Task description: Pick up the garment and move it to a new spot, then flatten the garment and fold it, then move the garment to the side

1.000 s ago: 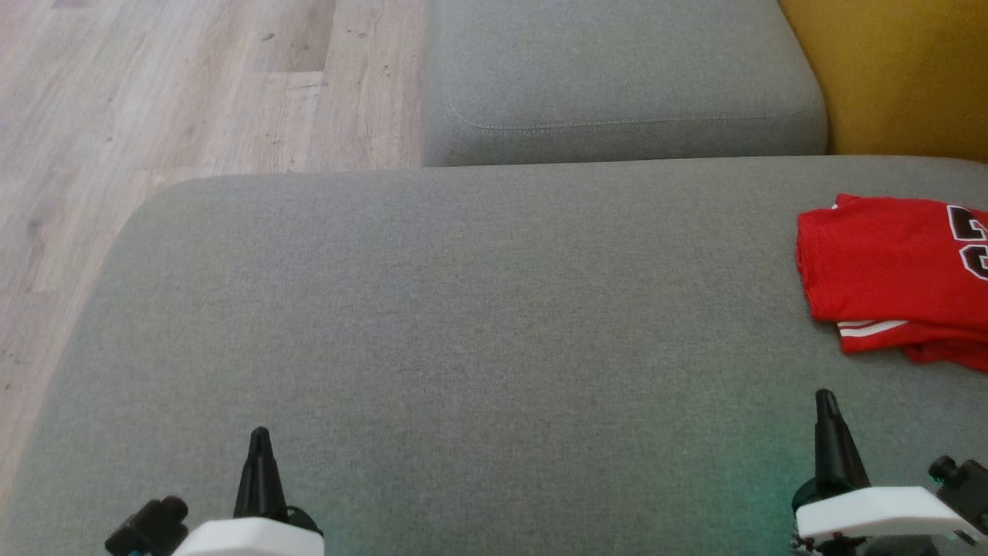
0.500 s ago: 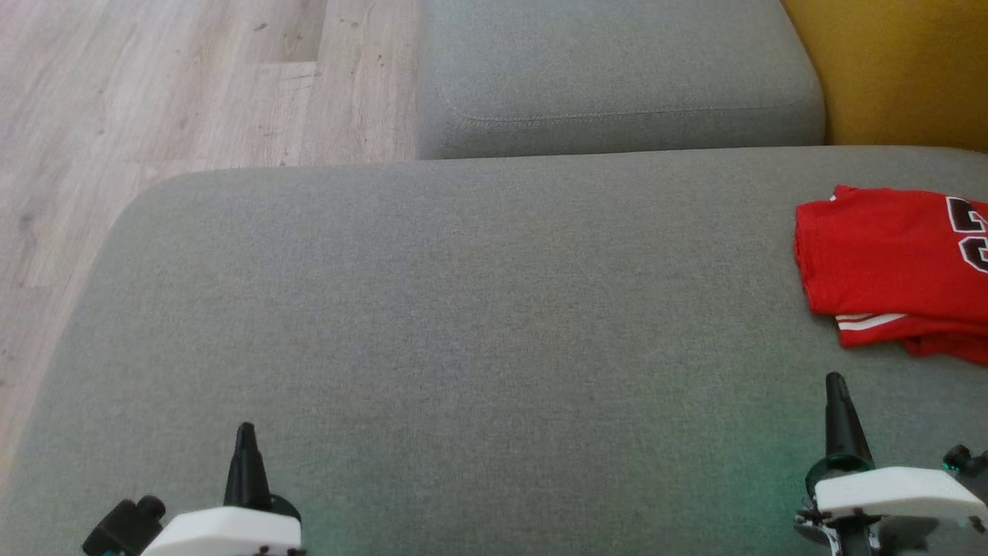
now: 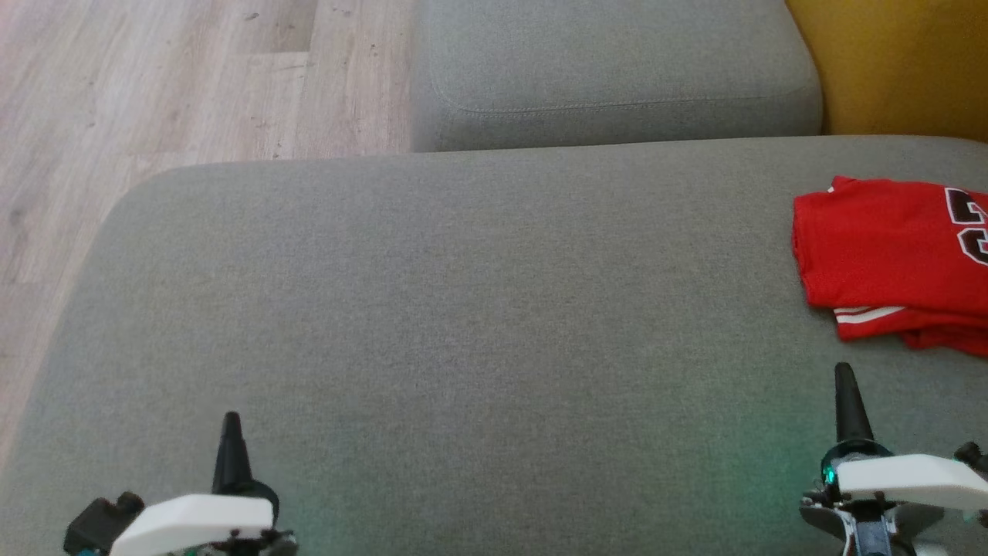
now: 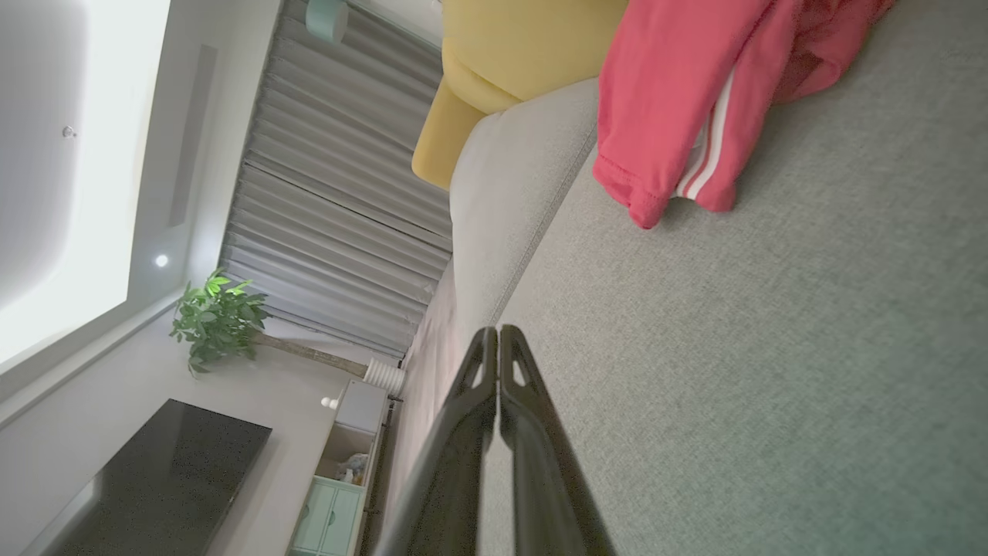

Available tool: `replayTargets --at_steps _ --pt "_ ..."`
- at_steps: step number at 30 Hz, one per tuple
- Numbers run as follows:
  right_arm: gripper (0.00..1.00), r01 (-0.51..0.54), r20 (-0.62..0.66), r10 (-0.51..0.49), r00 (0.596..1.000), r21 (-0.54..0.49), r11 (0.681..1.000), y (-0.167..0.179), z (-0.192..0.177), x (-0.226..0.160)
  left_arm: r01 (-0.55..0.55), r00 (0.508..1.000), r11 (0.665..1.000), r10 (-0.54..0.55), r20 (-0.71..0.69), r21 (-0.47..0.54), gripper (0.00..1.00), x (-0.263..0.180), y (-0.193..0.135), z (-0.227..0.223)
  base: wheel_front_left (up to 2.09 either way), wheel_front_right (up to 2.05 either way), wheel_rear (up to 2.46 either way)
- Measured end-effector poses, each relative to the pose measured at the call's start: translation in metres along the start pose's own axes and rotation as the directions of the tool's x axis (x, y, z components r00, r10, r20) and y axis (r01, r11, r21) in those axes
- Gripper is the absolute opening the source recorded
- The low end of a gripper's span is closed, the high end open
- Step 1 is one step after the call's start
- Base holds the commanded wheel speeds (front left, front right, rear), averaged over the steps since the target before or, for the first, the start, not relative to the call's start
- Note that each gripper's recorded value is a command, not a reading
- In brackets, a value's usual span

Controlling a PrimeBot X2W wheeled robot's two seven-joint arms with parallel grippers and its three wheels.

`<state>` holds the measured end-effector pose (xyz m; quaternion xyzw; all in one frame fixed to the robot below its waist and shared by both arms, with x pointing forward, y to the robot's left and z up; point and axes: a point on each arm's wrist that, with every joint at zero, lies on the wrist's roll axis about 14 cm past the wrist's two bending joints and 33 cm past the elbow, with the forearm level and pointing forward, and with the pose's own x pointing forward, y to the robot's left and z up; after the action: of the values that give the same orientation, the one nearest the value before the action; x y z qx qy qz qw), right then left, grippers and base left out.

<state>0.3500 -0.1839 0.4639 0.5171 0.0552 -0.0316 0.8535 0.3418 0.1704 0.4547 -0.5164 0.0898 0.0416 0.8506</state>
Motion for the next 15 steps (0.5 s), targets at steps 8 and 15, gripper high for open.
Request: replayTargets --at_steps 8,15 --pt "0.00 0.006 0.005 -0.006 1.000 0.099 0.995 -0.001 0.004 0.003 0.013 1.000 0.995 -0.012 0.001 -0.095 0.00 0.005 -0.002 0.004 0.00 0.00 0.00" --pt "0.00 0.010 0.011 -0.012 1.000 0.182 0.983 -0.003 0.008 0.006 0.025 1.000 0.984 -0.024 0.011 -0.178 0.00 0.010 -0.004 0.011 0.00 0.00 0.00"
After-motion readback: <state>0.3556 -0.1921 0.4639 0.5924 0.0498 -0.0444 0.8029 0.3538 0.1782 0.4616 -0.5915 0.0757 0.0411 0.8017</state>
